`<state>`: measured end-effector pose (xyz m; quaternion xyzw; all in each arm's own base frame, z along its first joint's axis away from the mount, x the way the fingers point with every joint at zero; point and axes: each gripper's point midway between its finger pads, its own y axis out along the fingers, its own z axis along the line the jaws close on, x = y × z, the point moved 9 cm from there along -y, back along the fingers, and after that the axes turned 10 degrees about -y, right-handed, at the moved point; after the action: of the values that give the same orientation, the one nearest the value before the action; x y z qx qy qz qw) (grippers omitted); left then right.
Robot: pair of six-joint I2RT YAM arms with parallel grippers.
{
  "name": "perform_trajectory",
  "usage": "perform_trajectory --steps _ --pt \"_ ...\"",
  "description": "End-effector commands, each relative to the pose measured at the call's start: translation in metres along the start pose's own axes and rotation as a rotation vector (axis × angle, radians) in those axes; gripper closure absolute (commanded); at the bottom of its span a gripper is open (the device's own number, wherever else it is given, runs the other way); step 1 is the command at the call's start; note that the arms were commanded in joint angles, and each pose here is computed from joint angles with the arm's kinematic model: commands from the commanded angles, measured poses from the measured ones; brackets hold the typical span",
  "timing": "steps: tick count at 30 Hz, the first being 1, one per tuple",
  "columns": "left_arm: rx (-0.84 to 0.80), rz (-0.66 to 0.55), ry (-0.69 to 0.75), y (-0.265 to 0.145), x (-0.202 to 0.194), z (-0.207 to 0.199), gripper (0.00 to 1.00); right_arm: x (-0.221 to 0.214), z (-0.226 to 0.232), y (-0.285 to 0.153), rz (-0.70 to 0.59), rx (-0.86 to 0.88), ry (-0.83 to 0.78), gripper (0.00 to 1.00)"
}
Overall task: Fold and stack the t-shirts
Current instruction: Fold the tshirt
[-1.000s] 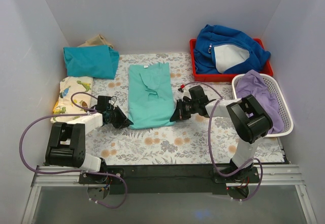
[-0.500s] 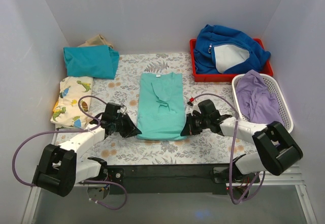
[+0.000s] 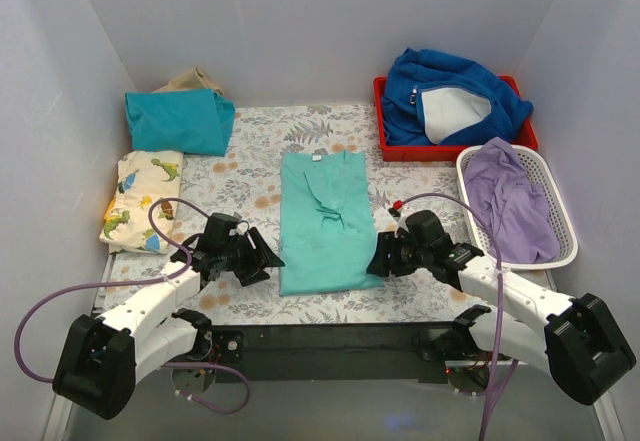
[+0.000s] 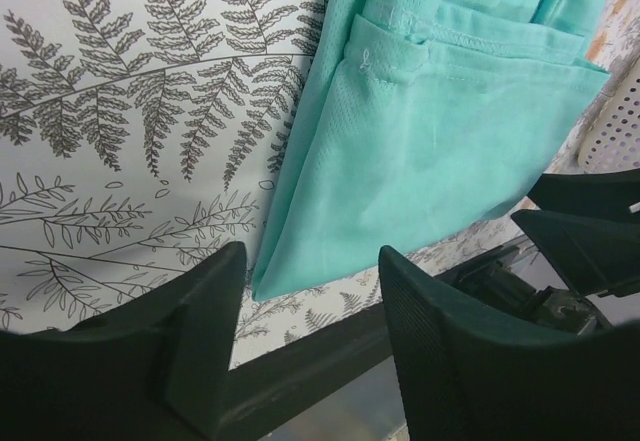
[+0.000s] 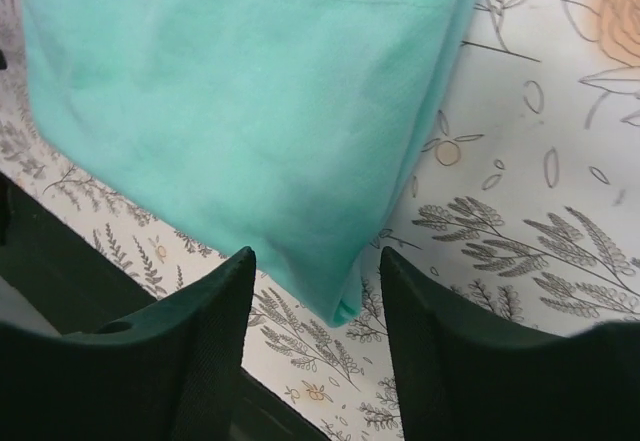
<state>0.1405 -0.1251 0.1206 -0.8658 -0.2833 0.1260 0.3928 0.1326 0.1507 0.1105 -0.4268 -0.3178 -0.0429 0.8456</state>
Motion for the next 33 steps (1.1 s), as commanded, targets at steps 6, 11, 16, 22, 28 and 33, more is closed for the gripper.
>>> perform_trajectory --steps 6,11,16,22,28,33 --pt "0.031 -0.029 -0.012 0.0 -0.001 0.003 0.37 0.007 -0.009 -0.011 0.006 -0.188 0.021 0.37" --pt "0.043 -0.013 -0.024 0.004 -0.008 0.01 0.35 -0.003 -0.011 -0.016 0.012 -0.21 0.045 0.34" --pt "0.045 0.036 -0.032 0.01 -0.021 0.017 0.36 -0.014 -0.007 -0.012 0.035 -0.114 0.072 0.34" --pt "0.049 0.073 -0.018 0.018 -0.031 0.019 0.44 -0.019 -0.004 -0.007 0.063 -0.042 0.077 0.35" --pt "0.074 0.055 -0.006 0.026 -0.03 0.019 0.62 -0.025 -0.006 0.004 0.082 -0.009 0.088 0.36" --pt "0.102 0.042 -0.002 0.031 -0.029 0.024 0.91 -0.024 -0.005 0.013 0.098 0.03 0.1 0.4"
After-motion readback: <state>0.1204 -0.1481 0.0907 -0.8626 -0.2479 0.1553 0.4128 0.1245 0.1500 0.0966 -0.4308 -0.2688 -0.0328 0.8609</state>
